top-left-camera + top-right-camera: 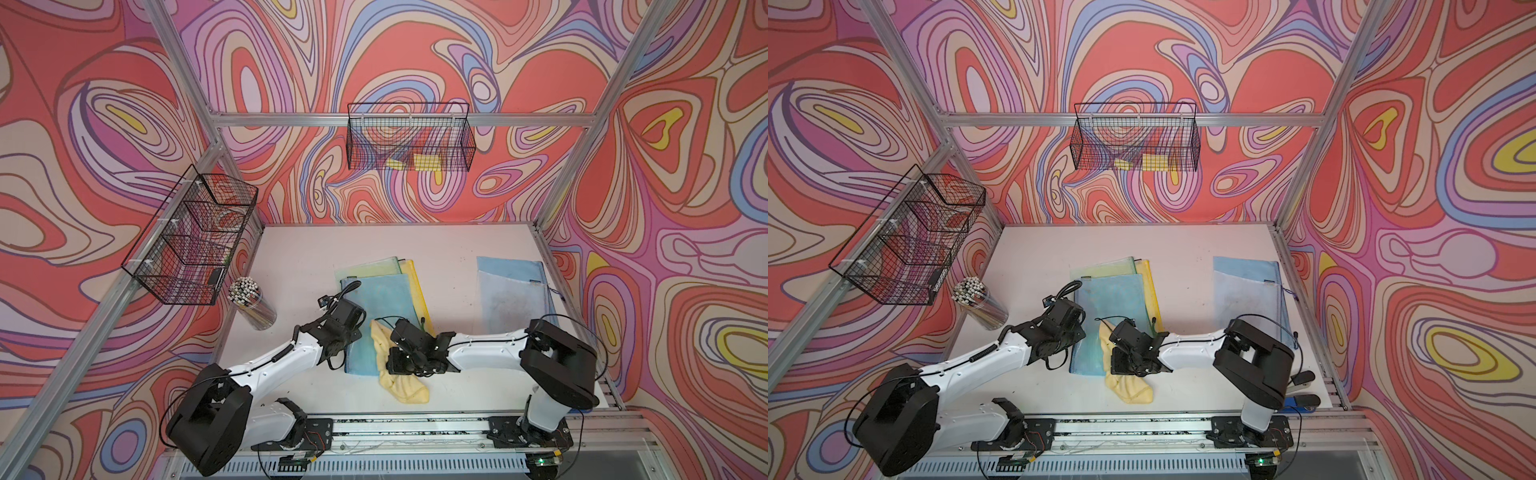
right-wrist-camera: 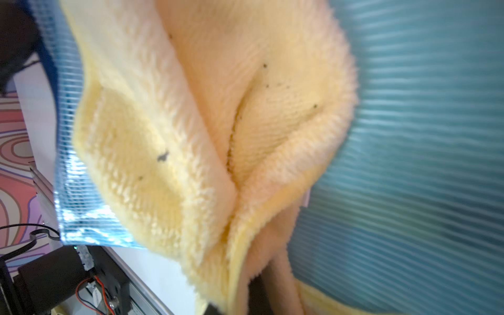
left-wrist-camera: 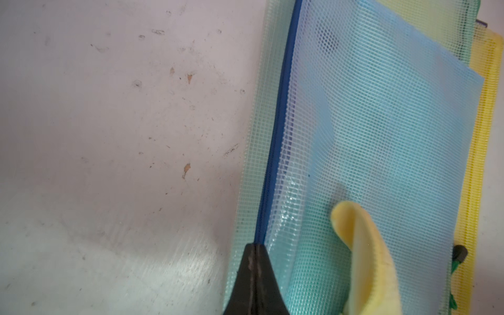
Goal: Wipe the document bag
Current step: Adjust the document bag at the center of the board.
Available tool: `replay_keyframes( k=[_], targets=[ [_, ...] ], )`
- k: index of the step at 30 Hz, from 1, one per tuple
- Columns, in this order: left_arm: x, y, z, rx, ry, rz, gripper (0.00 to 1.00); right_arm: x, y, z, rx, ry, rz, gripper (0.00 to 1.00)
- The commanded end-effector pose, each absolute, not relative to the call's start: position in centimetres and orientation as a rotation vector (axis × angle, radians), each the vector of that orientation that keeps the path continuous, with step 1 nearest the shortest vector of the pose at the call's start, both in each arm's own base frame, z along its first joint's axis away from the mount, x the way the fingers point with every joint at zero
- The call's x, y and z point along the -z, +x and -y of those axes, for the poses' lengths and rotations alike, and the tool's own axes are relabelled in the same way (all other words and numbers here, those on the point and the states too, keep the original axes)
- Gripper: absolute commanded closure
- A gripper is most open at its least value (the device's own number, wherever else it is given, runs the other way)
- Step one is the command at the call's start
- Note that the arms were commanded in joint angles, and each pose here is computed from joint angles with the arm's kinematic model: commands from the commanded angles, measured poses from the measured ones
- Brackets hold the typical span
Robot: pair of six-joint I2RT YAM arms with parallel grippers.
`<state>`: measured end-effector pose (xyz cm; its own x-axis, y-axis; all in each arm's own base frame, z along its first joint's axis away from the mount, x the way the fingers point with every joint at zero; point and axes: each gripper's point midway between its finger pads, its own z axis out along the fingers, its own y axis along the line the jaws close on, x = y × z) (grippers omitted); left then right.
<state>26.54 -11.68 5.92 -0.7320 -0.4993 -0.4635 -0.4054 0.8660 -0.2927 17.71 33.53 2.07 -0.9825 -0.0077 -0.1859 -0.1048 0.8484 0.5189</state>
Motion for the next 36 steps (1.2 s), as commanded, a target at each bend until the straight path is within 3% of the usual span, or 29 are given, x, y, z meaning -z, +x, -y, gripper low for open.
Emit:
replay_keyframes(
  k=[1, 8, 16, 20, 24, 32, 36],
  targets=[
    [-7.1, 26.8, 10.2, 0.160, -0.658, -2.462, 1.00, 2.0, 16.1, -24.3, -0.480, 0.138, -2.986, 1.00],
    [-10.0, 26.2, 7.8, 0.129, -0.657, -2.432, 1.00, -0.5, 17.0, -17.6, -0.403, 0.332, -2.905, 1.00],
    [-20.0, 23.7, 2.0, -0.012, -0.666, -2.272, 1.00, -2.6, 19.2, -18.4, -0.398, 0.257, -2.868, 1.00],
    [-25.1, 24.1, 1.7, -0.033, -0.573, -2.224, 1.00, -2.4, 19.7, -19.4, -0.437, 0.252, -2.866, 1.00],
    [-26.0, 27.2, 5.4, 0.004, -0.373, -2.384, 1.00, -2.9, 20.0, -19.8, -0.473, 0.267, -2.846, 1.00],
    [-19.1, 32.6, 16.6, -0.051, 0.030, -2.682, 1.00, -6.7, 20.0, -17.7, -0.421, 0.302, -2.759, 1.00],
    [-16.8, 32.7, 24.4, 0.109, 0.193, -2.722, 1.00, -10.5, 20.0, -15.7, -0.383, 0.326, -2.676, 1.00]
  ],
)
